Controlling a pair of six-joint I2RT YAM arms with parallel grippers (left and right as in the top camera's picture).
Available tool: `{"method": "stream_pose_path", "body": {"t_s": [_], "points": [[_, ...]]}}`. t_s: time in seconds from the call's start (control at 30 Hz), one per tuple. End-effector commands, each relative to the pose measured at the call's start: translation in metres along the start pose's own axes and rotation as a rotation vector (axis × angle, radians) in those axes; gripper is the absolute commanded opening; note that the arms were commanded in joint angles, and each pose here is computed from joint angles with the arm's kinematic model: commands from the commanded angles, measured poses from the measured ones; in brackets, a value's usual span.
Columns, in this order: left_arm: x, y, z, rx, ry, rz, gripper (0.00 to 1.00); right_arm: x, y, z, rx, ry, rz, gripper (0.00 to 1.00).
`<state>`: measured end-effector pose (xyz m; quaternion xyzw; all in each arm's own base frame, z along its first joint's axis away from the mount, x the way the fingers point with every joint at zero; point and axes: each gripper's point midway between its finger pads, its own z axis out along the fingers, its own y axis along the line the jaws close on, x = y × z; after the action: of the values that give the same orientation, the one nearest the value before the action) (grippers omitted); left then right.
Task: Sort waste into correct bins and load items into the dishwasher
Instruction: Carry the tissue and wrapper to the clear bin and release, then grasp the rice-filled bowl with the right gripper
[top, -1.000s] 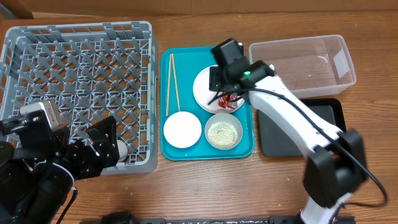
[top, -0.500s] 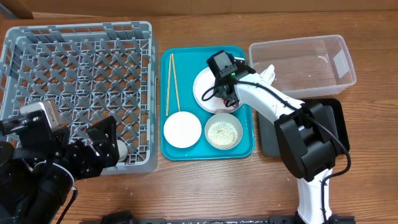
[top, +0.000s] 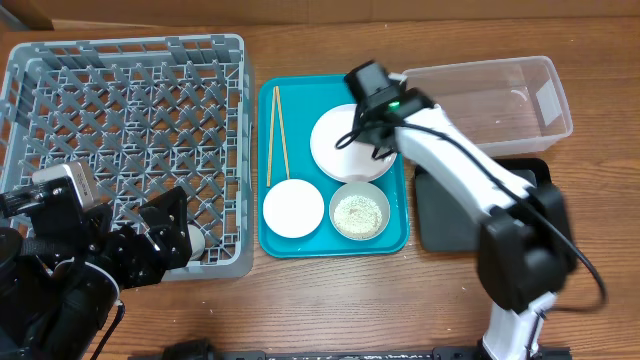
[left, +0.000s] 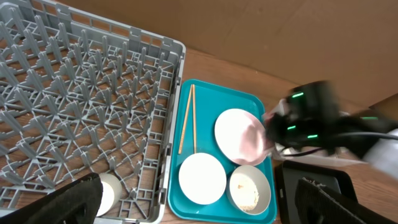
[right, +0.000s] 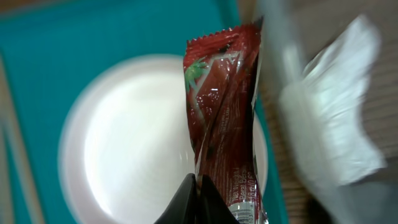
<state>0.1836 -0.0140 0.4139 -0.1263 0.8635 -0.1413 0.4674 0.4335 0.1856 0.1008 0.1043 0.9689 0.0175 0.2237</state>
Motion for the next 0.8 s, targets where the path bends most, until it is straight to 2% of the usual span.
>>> {"method": "stream_pose_path", "body": {"t_s": [0.0,0.17,0.23,0.27,0.3,0.33,0.37,0.47,0.57,0.67,0.77], "points": [[-0.001,0.0,-0.002,-0.003,-0.009,0.028,1.0,-0.058,-0.022,-0.07,-0.061,-0.166,0.016,0.04],[-0.001,0.0,-0.002,-0.003,-0.009,0.028,1.0,-0.065,-0.051,-0.05,-0.074,-0.111,-0.081,0.04],[-0.001,0.0,-0.002,-0.003,-0.009,0.028,1.0,-0.064,-0.055,-0.035,-0.114,-0.071,-0.128,0.08],[-0.001,0.0,-0.002,-0.003,-0.009,0.028,1.0,-0.064,-0.059,-0.029,-0.117,-0.057,-0.135,0.13],[-0.001,0.0,-0.002,-0.003,-0.009,0.028,1.0,-0.064,-0.063,-0.024,-0.111,-0.049,-0.13,0.25],[-0.001,0.0,-0.002,-0.003,-0.009,0.028,1.0,-0.063,-0.067,-0.02,-0.102,-0.036,-0.123,0.47],[-0.001,0.0,-0.002,-0.003,-0.009,0.028,1.0,-0.06,-0.071,-0.019,-0.098,-0.021,-0.111,0.6],[-0.001,0.0,-0.002,-0.003,-0.009,0.028,1.0,-0.057,-0.07,-0.031,-0.125,-0.005,-0.081,0.62],[-0.001,0.0,-0.002,-0.003,-0.009,0.028,1.0,-0.051,-0.052,-0.061,-0.228,0.0,-0.096,0.62],[-0.001,0.0,-0.002,-0.003,-0.009,0.028,1.0,-0.021,-0.024,-0.104,-0.321,0.041,-0.162,0.62],[-0.001,0.0,-0.002,-0.003,-0.009,0.028,1.0,0.014,-0.008,-0.118,-0.322,0.116,-0.234,0.61]]}}
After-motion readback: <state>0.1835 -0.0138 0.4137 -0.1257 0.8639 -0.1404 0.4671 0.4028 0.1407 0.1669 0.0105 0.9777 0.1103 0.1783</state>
